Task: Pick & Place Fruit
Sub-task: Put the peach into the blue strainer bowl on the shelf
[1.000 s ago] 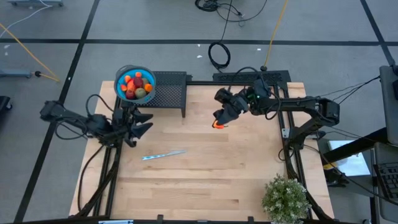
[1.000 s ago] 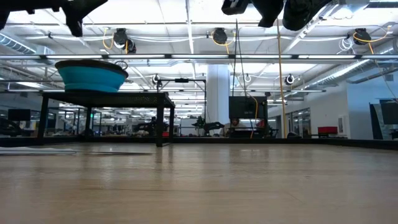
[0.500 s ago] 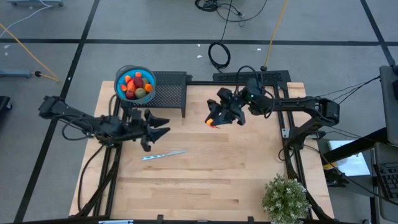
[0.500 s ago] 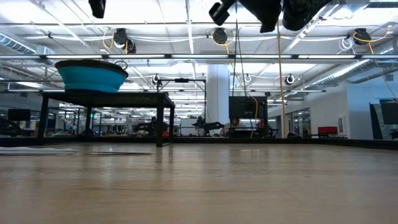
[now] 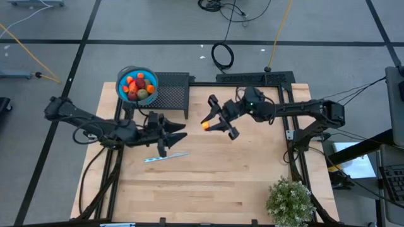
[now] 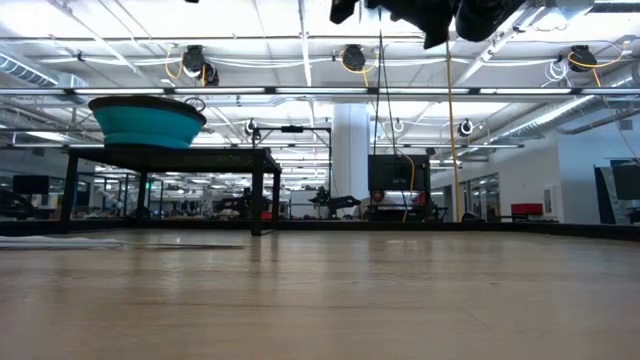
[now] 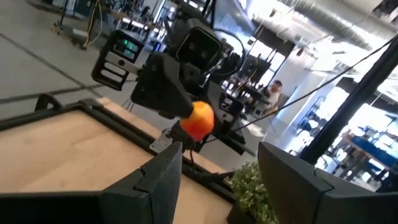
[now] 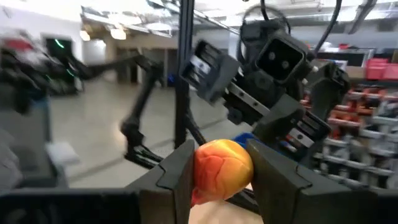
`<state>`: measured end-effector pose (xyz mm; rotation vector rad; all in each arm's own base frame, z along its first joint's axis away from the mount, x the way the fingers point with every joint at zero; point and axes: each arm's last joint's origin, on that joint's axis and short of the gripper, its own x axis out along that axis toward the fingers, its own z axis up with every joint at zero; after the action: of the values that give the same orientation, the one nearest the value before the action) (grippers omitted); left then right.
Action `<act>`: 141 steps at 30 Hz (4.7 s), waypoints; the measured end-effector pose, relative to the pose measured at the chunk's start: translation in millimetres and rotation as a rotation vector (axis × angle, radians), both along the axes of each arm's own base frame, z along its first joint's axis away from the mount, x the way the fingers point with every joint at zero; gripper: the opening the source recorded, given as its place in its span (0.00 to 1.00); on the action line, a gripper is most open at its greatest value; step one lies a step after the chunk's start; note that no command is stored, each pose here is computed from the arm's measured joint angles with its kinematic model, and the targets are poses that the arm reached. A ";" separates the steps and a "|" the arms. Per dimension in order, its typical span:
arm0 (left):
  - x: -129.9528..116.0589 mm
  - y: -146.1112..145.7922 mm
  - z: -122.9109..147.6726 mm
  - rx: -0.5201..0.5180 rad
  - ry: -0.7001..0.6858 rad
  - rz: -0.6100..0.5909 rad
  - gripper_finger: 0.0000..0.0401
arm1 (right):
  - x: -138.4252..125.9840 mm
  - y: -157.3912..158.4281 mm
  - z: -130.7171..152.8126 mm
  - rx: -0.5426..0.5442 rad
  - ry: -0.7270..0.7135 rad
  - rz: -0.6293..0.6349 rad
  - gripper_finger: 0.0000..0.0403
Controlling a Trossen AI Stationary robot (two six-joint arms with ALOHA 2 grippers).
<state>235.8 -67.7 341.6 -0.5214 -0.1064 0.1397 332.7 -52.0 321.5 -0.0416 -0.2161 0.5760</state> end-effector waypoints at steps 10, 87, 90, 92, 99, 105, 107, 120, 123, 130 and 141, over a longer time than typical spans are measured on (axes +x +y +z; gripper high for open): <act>19.0 -2.9 9.0 -0.113 0.142 0.019 0.53 | 7.8 26.7 -5.3 -0.193 -0.086 -0.145 0.32; 58.9 28.0 -11.8 -0.125 0.243 -0.049 0.28 | 13.1 50.9 -17.4 -0.225 0.040 -0.276 0.42; 58.8 28.3 -12.2 -0.118 0.246 -0.046 0.27 | 13.1 50.8 -17.8 -0.207 0.054 -0.272 0.47; 58.7 28.3 -13.0 -0.119 0.255 -0.045 0.27 | 13.1 50.9 -19.1 -0.209 0.068 -0.272 0.50; 57.4 29.2 -18.5 -0.153 0.306 -0.026 0.27 | 8.6 46.7 -21.4 -0.218 0.171 -0.386 0.57; 57.0 28.3 -19.3 -0.182 0.317 -0.055 0.27 | -4.2 36.7 -22.0 -0.229 0.316 -0.491 0.57; 56.5 27.1 -19.5 -0.190 0.323 -0.074 0.27 | -9.6 32.9 -20.5 -0.215 0.356 -0.507 0.56; 26.7 40.0 1.3 -0.066 0.332 -0.014 0.28 | -43.4 17.9 -20.2 -0.038 0.535 -0.479 0.33; 18.1 45.6 5.3 -0.010 0.348 0.019 0.28 | -53.6 15.5 -23.6 0.012 0.545 -0.457 0.22; -0.4 63.7 14.0 0.068 0.373 0.081 0.28 | -82.3 11.2 -27.5 0.133 0.475 -0.430 0.01; -21.8 94.2 19.9 0.167 0.559 0.186 0.28 | -135.6 10.5 -14.5 0.244 0.283 -0.463 0.01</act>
<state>214.0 26.5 361.4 -0.2902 0.3781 0.4492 197.1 -41.5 307.0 0.2210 0.0033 0.0872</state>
